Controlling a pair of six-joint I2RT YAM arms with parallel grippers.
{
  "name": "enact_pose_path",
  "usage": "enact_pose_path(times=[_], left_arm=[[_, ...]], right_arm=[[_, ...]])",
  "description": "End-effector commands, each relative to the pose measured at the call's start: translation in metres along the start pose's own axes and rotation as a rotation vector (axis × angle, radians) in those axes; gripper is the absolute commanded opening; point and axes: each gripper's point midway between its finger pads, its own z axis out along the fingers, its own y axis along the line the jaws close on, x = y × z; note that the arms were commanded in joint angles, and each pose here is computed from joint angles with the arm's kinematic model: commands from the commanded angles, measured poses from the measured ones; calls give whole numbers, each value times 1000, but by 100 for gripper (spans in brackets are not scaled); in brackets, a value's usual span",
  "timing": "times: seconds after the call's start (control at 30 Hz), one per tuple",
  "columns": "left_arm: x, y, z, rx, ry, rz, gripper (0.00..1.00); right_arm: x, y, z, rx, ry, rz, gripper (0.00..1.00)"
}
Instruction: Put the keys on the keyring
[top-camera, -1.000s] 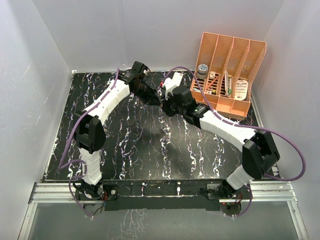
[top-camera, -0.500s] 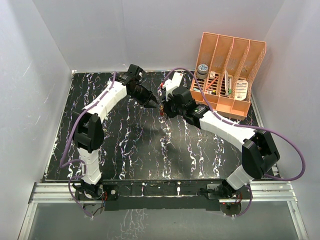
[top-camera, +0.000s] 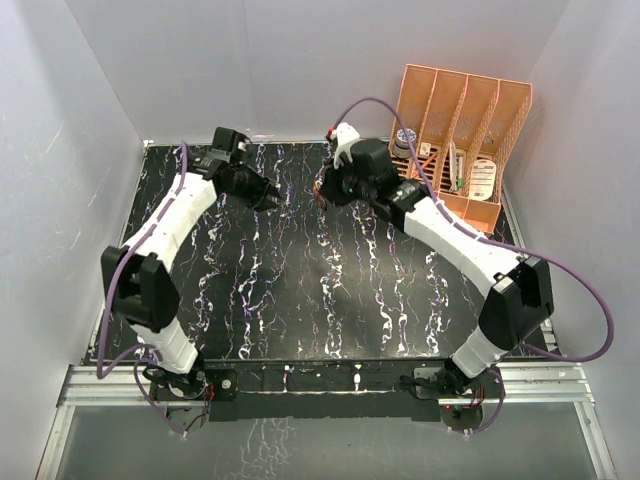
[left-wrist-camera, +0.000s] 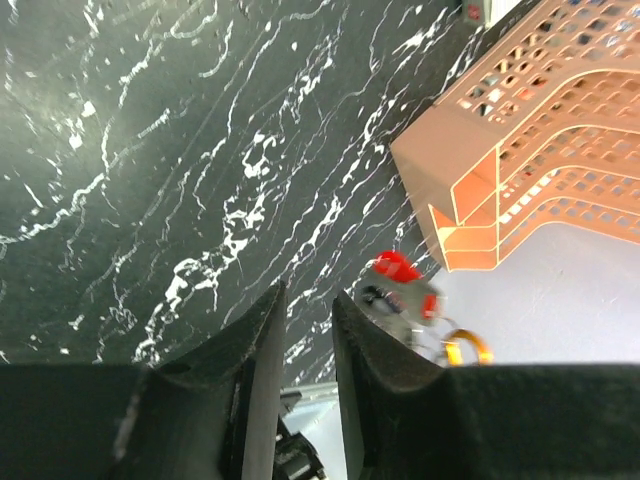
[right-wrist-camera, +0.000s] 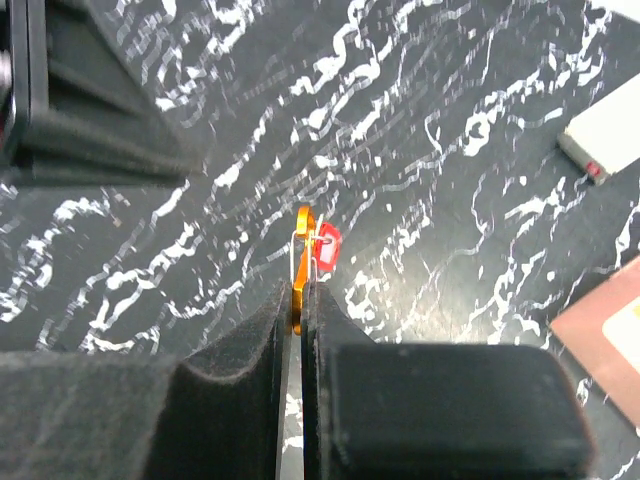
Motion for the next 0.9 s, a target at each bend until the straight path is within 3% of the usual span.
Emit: enact_pose_path(times=[0.0, 0.17, 0.2, 0.33, 0.4, 0.47, 0.7, 0.87], left_arm=[[-11, 1, -30, 97, -112, 72, 23], [-17, -2, -49, 266, -202, 183, 23], [-16, 2, -51, 290, -212, 191, 30], [-25, 6, -77, 418, -272, 194, 73], [-29, 9, -87, 461, -288, 186, 89], [-35, 14, -95, 475, -302, 168, 98], [-47, 24, -107, 464, -315, 161, 99], [-48, 26, -102, 468, -292, 141, 99]], right_arm=[[-58, 10, -9, -84, -73, 48, 0], [-89, 18, -14, -152, -84, 62, 0], [-95, 19, -16, -165, -89, 62, 0], [-111, 14, -20, -160, -94, 69, 0], [-116, 10, -25, -148, -98, 72, 0], [-108, 3, -12, -124, -68, 87, 0], [-95, -26, -1, 48, -28, 163, 0], [-103, 36, -10, -325, -88, 135, 0]])
